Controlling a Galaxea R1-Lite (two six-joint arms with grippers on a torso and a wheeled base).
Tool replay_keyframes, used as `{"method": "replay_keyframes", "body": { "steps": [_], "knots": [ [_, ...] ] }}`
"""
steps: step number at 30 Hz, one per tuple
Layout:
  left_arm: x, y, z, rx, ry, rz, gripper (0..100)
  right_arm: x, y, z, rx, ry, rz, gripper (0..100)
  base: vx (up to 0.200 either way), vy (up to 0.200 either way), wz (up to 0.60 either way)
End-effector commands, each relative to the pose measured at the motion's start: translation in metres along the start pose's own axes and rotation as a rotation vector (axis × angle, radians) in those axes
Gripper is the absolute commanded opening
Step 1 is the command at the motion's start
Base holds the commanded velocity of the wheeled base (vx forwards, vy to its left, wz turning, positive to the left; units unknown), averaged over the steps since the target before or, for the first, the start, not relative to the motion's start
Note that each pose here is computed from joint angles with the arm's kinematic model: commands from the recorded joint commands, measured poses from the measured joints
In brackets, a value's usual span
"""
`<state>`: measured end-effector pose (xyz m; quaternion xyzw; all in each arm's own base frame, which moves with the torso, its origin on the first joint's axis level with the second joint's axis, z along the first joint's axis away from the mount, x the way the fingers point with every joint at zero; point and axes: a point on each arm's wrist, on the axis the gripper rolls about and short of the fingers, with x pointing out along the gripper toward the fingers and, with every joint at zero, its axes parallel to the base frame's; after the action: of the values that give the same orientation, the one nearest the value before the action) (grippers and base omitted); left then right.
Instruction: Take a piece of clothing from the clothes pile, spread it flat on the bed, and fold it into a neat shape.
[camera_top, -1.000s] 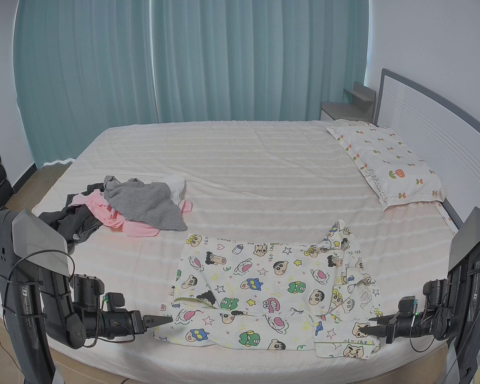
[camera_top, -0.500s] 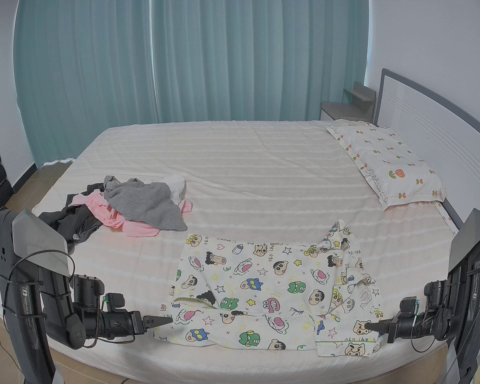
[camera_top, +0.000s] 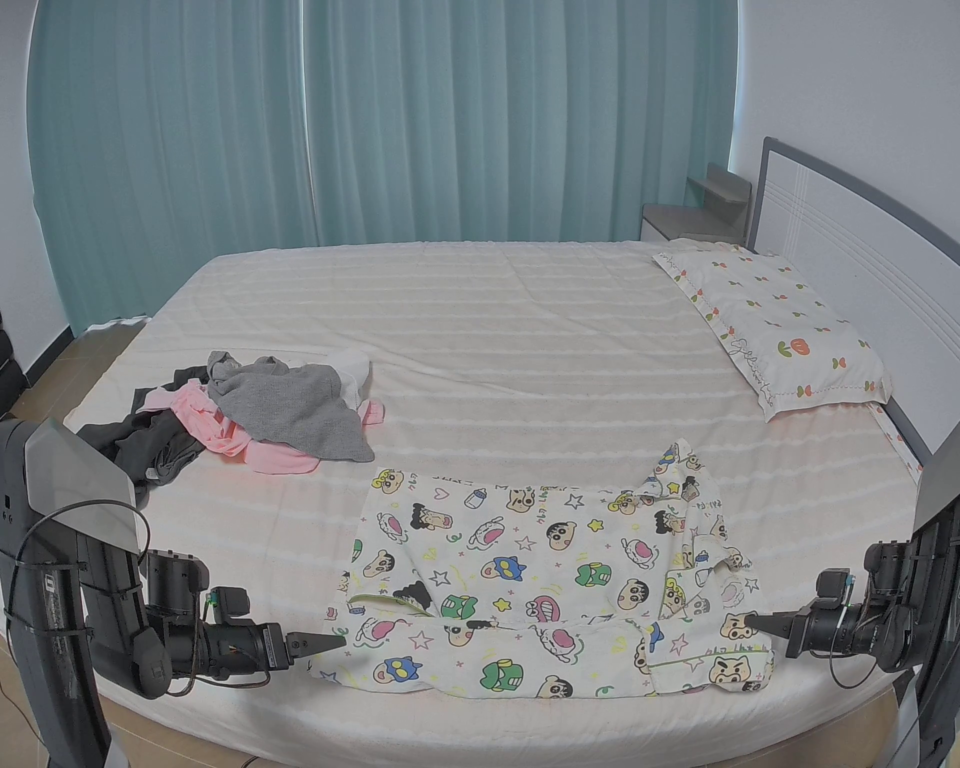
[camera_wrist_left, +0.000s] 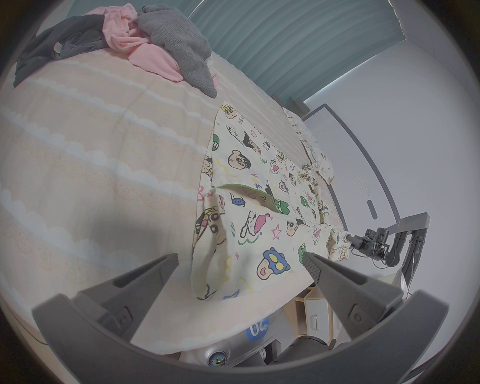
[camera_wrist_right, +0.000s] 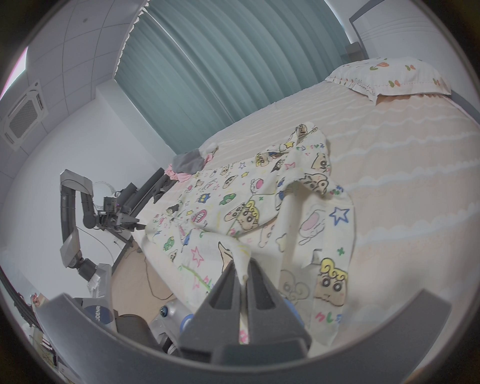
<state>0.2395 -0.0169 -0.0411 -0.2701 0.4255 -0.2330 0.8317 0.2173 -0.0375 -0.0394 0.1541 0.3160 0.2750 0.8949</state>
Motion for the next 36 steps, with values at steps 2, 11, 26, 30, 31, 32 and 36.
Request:
{"method": "replay_keyframes", "body": {
  "steps": [2,11,26,30,31,32,36],
  "knots": [
    [0.0,0.0,0.0,-0.001,0.002,0.0,100,0.009,-0.008,0.001,-0.006,-0.001,-0.002,0,0.0,0.0,0.0],
    [0.0,0.0,-0.001,0.0,0.003,0.0,100,0.015,-0.012,0.0,-0.004,0.006,0.003,0,0.0,0.0,0.0],
    [0.0,0.0,-0.001,0.0,0.002,0.0,100,0.002,-0.008,0.018,-0.027,-0.077,-0.083,100,0.0,0.0,0.0],
    [0.0,0.001,-0.004,0.002,-0.001,-0.001,100,-0.011,0.012,0.024,-0.021,-0.089,-0.07,100,0.0,0.0,0.0],
    [0.0,0.001,-0.004,0.007,-0.006,-0.003,100,-0.015,0.018,0.024,-0.024,-0.088,-0.063,100,0.0,0.0,0.0],
    [0.0,0.001,-0.005,0.008,-0.008,-0.003,100,-0.018,0.025,0.024,-0.029,-0.087,-0.055,100,0.0,0.0,0.0],
    [0.0,0.003,-0.007,0.015,-0.018,-0.006,100,-0.02,0.037,0.031,-0.055,-0.097,-0.027,100,0.0,0.0,0.0]
  ]
}}
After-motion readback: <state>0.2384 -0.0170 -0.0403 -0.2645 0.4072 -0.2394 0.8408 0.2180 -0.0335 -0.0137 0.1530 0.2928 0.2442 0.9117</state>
